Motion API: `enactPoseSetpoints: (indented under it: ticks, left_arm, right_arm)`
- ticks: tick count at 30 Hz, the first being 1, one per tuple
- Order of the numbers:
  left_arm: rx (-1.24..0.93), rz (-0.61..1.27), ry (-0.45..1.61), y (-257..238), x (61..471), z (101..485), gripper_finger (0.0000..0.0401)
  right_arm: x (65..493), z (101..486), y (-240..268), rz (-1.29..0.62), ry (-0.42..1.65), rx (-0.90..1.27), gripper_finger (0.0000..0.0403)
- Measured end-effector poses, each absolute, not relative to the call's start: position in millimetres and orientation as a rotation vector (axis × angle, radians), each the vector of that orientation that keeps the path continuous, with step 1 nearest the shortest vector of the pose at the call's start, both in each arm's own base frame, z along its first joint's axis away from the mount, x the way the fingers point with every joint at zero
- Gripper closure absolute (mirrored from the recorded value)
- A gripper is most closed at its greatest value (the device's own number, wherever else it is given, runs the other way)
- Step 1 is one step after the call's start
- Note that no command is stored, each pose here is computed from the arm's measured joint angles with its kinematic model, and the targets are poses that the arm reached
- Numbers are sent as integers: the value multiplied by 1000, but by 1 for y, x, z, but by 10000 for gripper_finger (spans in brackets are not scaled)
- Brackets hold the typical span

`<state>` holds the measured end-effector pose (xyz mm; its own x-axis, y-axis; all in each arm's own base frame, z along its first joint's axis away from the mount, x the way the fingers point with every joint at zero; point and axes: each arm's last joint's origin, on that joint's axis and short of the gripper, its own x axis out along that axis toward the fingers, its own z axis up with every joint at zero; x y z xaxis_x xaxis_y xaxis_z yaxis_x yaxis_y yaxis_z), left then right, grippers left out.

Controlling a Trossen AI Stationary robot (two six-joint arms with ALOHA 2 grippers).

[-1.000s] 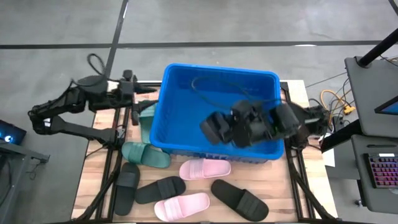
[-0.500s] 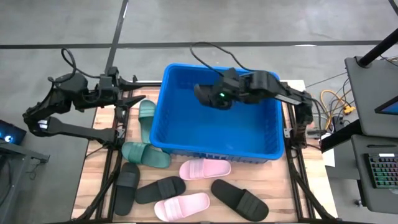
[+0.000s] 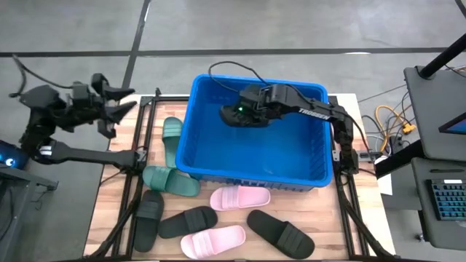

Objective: Pick and place slides into bin
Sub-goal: Put the black slide into the blue bin

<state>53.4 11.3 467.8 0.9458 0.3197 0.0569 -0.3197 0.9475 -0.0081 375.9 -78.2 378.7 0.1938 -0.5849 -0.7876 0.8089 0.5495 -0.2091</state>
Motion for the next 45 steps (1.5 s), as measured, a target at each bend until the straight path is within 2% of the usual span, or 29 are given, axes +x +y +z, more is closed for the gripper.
enactPoseSetpoints:
  ticks: [4,9,21,26,32,45]
  left_arm:
    - [3,344,-38,12,55,465,225]
    - [2,348,-38,12,57,465,225]
    - [9,403,3,15,70,463,225]
    - [7,427,1,15,70,463,225]
    - [3,459,-14,16,64,464,225]
    - [-2,517,-23,17,61,464,225]
  right_arm:
    - [381,384,-82,-907,944,167,391]
    - [384,388,-82,-705,1047,-154,391]
    - [408,383,-86,-460,1046,-599,391]
    - [419,372,-93,-338,981,-647,391]
    - [438,344,-97,-302,895,-751,391]
    - [453,273,-108,-356,772,-889,391]
